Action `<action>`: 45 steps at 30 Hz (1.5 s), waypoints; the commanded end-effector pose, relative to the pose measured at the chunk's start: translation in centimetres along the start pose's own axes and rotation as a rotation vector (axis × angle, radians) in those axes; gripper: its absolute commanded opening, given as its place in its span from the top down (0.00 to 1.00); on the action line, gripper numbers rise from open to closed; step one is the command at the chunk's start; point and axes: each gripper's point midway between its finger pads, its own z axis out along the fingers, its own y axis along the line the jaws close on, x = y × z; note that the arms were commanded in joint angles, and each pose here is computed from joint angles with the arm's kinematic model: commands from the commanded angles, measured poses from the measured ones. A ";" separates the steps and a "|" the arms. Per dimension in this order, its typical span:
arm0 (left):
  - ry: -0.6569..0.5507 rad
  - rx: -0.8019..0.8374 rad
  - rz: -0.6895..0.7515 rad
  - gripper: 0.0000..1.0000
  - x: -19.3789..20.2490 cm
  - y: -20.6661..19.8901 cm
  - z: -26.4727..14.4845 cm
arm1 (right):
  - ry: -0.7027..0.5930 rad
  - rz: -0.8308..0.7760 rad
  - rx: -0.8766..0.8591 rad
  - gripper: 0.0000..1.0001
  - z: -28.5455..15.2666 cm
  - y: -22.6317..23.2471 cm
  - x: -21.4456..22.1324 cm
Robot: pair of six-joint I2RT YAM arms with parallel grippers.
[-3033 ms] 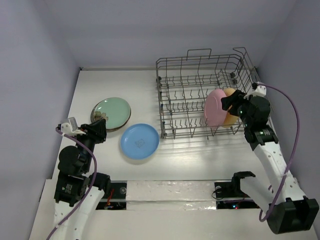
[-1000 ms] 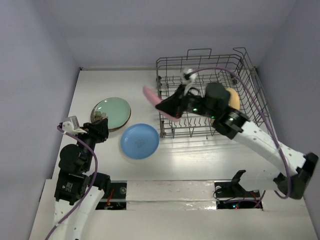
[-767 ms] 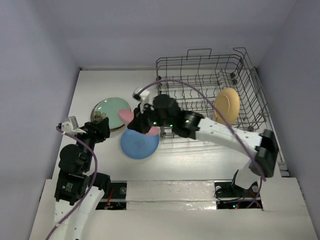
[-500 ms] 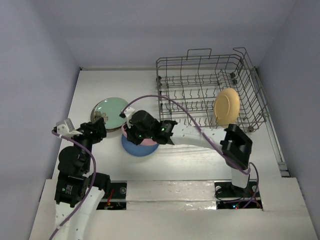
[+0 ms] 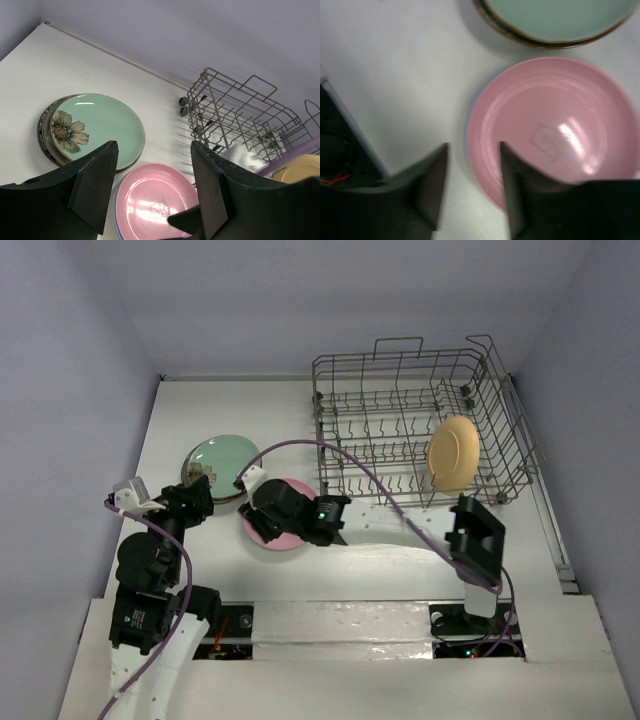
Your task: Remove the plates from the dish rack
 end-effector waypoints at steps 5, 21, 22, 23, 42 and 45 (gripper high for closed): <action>-0.033 0.063 -0.017 0.45 -1.4 -1.5 -0.3 | -0.450 0.357 0.248 1.00 -15.0 -13.0 -9.0; -0.012 0.205 -0.005 0.69 -0.8 -3.9 -1.0 | -0.774 0.745 0.802 0.19 -37.7 -36.2 2.6; -0.012 0.204 -0.005 0.69 -0.8 -3.9 -1.0 | -0.742 0.743 0.730 0.19 -36.2 -36.1 3.0; -0.015 0.206 -0.007 0.69 -0.9 -3.9 -1.0 | -0.720 0.760 0.736 0.20 -35.8 -36.7 3.6; -0.007 0.253 -0.017 0.67 -0.8 -4.7 -1.7 | -0.625 0.825 0.592 0.60 -30.3 -37.9 5.8; -0.004 0.252 -0.015 0.67 -0.7 -4.6 -1.7 | -0.658 0.808 0.583 0.75 -31.1 -37.4 5.0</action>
